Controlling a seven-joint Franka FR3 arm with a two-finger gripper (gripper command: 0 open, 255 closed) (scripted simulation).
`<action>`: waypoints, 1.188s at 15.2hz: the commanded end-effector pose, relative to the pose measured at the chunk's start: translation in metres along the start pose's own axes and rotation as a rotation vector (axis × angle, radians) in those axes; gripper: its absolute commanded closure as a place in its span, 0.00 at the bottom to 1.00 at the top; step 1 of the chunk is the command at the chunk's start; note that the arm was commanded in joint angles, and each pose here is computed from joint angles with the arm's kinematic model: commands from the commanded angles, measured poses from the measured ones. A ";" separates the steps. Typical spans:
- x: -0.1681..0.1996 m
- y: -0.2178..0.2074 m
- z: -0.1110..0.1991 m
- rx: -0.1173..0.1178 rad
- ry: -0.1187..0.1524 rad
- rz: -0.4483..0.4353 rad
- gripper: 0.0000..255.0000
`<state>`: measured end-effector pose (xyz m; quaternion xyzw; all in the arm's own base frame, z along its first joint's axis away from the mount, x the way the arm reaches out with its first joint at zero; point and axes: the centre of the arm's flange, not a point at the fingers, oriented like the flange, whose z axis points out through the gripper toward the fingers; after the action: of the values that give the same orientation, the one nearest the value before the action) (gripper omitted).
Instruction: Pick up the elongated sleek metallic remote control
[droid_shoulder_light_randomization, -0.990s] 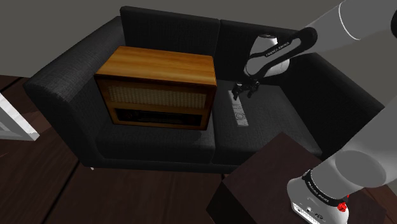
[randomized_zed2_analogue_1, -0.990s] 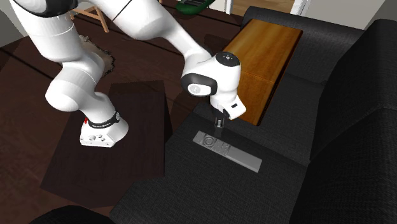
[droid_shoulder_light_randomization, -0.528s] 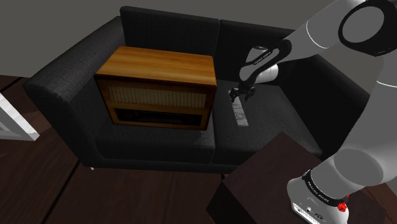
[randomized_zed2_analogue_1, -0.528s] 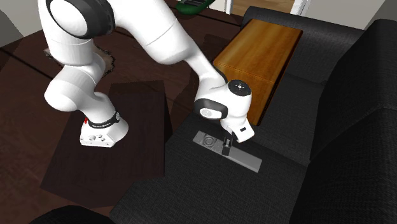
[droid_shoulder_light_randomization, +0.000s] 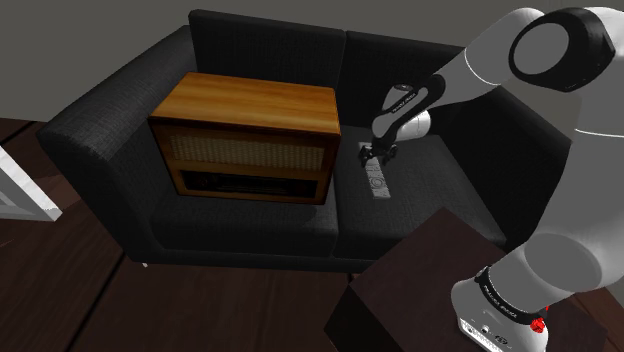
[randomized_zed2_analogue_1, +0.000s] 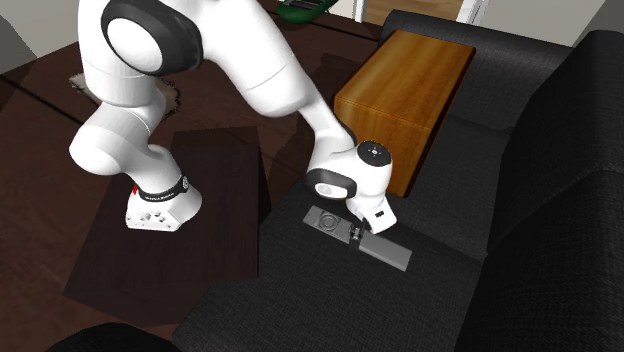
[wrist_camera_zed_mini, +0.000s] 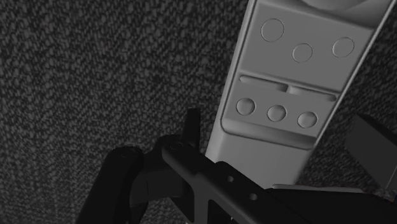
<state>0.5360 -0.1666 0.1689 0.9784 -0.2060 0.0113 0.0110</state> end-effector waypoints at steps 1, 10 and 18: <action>0.000 0.000 0.004 0.000 0.000 0.000 0.00; 0.000 -0.001 0.004 0.000 0.000 0.000 1.00; 0.001 0.000 -0.033 0.000 0.000 0.000 1.00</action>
<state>0.5363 -0.1652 0.1956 0.9784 -0.2060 0.0114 0.0110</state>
